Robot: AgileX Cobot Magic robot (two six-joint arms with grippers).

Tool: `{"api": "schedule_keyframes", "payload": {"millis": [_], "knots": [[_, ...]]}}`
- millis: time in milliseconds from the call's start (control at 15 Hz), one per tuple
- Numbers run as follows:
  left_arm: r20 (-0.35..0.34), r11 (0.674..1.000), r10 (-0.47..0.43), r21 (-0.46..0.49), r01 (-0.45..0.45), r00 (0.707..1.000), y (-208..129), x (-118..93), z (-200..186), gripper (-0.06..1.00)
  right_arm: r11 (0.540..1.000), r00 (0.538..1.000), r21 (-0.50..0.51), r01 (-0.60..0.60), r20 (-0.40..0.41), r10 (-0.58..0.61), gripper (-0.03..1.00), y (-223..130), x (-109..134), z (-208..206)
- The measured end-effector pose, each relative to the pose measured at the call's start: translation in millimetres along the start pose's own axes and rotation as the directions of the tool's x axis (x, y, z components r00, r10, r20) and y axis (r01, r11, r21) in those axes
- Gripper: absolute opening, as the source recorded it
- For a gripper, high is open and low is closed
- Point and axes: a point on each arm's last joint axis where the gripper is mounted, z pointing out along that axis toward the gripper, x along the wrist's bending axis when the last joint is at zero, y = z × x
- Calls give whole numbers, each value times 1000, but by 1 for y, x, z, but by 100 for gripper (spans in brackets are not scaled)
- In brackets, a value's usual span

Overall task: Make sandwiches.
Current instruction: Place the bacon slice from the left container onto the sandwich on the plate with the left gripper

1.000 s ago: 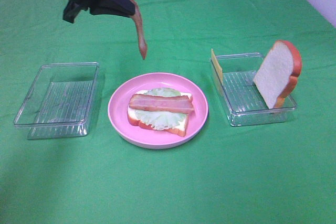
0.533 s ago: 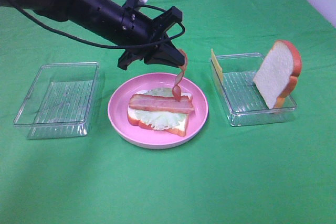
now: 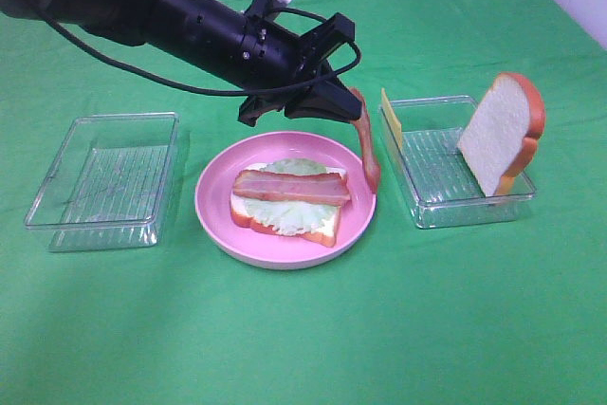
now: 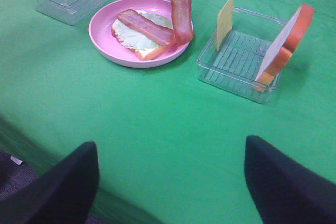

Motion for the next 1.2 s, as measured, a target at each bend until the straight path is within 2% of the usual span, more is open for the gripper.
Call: {"api": "schedule_keyframes", "payload": {"millis": [133, 333, 533, 667, 800, 867, 1067, 1200], "knots": [[16, 1000, -13, -5, 13, 1000, 0, -2, 0, 0, 1000, 1000, 0, 0, 0, 0, 73, 0, 0, 0], [3, 1000, 25, 3, -25, 1000, 0, 0, 0, 0, 1000, 1000, 0, 0, 0, 0, 73, 0, 0, 0], [-82, 993, 101, 70, -95, 992, -5, 8, -1, 0, 1000, 1000, 0, 0, 0, 0, 73, 0, 0, 0], [-137, 991, 107, 94, -95, 985, -6, 15, -4, 0, 1000, 1000, 0, 0, 0, 0, 73, 0, 0, 0], [-195, 993, 89, 99, -71, 977, -2, 27, -11, 0, 1000, 1000, 0, 0, 0, 0, 73, 0, 0, 0], [-261, 992, 93, 108, -67, 961, 0, 37, -17, 0, 1000, 1000, 0, 0, 0, 0, 73, 0, 0, 0], [-338, 993, 63, 117, -24, 939, -1, 43, -19, 0, 1000, 1000, 0, 0, 0, 0, 73, 0, 0, 0], [-409, 993, 50, 119, 0, 911, -2, 49, -22, 1, 1000, 1000, 0, 0, 0, 0, 73, 0, 0, 0]]}}
